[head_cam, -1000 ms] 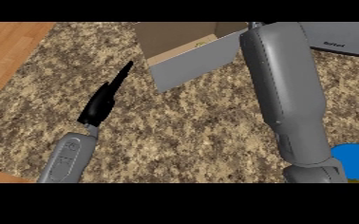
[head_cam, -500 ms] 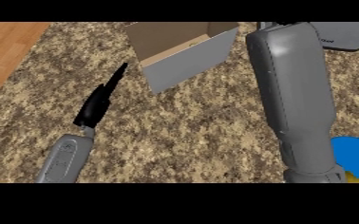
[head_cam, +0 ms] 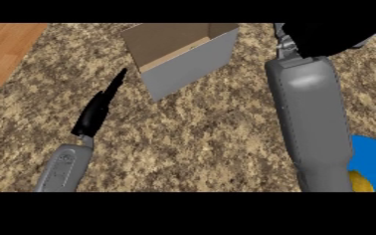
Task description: Pick the squash from the plate and place it in the cardboard box
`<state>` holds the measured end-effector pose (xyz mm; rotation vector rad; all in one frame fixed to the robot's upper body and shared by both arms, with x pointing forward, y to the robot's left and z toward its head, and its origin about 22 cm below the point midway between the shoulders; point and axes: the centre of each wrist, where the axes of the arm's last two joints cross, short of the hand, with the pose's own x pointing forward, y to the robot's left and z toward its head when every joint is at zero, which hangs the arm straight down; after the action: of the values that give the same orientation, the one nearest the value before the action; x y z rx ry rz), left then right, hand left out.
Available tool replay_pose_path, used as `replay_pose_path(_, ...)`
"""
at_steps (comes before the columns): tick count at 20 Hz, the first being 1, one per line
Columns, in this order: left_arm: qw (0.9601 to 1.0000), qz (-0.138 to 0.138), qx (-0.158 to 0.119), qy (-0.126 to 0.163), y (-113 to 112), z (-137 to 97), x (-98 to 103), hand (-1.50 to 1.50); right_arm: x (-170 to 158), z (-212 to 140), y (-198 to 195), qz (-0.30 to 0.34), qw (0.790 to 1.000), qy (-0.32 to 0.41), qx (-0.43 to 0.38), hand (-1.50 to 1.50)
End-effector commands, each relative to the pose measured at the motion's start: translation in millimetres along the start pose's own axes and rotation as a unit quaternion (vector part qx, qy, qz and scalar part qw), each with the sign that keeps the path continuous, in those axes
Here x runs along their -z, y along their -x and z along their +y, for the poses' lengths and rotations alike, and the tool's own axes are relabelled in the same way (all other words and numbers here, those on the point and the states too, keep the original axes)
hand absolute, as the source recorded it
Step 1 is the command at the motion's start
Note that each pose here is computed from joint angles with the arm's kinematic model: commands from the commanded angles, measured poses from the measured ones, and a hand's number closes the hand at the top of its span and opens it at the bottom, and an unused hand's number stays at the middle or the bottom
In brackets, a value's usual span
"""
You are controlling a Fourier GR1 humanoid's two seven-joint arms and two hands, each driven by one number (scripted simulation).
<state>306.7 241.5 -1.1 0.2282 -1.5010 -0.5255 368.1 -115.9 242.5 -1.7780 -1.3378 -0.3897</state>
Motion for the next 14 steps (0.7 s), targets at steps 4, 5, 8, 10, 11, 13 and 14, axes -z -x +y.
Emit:
replay_pose_path(4, 0.9999, 0.007, -0.005, -0.008, 7.8, 2.3, -8.9, 0.00, -17.6, -15.1, 28.1, 0.095, 0.991, 0.057, 0.072, -1.50)
replay_pose_path(5, 0.9998, 0.013, -0.004, -0.014, 8.4, 5.0, -6.1, 0.00, -17.9, -22.1, 27.9, 0.094, 0.991, 0.062, 0.078, -1.50)
replay_pose_path(8, 0.9999, 0.006, 0.001, -0.015, 3.2, 8.7, -3.4, 0.00, -26.6, -25.0, 45.4, 0.089, 0.991, 0.059, 0.082, -1.50)
replay_pose_path(10, 0.9998, 0.013, -0.003, -0.018, 8.9, 4.8, -8.7, 0.00, -31.4, -30.1, 54.8, 0.086, 0.992, 0.059, 0.072, -1.50)
replay_pose_path(11, 0.9996, 0.020, -0.006, -0.020, 14.4, 5.8, -10.6, 0.00, -31.6, -32.0, 62.1, 0.095, 0.992, 0.048, 0.068, -1.50)
replay_pose_path(13, 0.9996, 0.015, -0.008, -0.020, 10.0, 9.2, -9.3, 0.00, -41.0, -34.7, 73.0, 0.082, 0.993, 0.051, 0.064, -1.50)
replay_pose_path(14, 0.9996, 0.023, -0.009, -0.016, 15.2, 7.5, -13.3, 0.00, -40.1, -38.8, 72.8, 0.087, 0.993, 0.047, 0.066, -1.50)
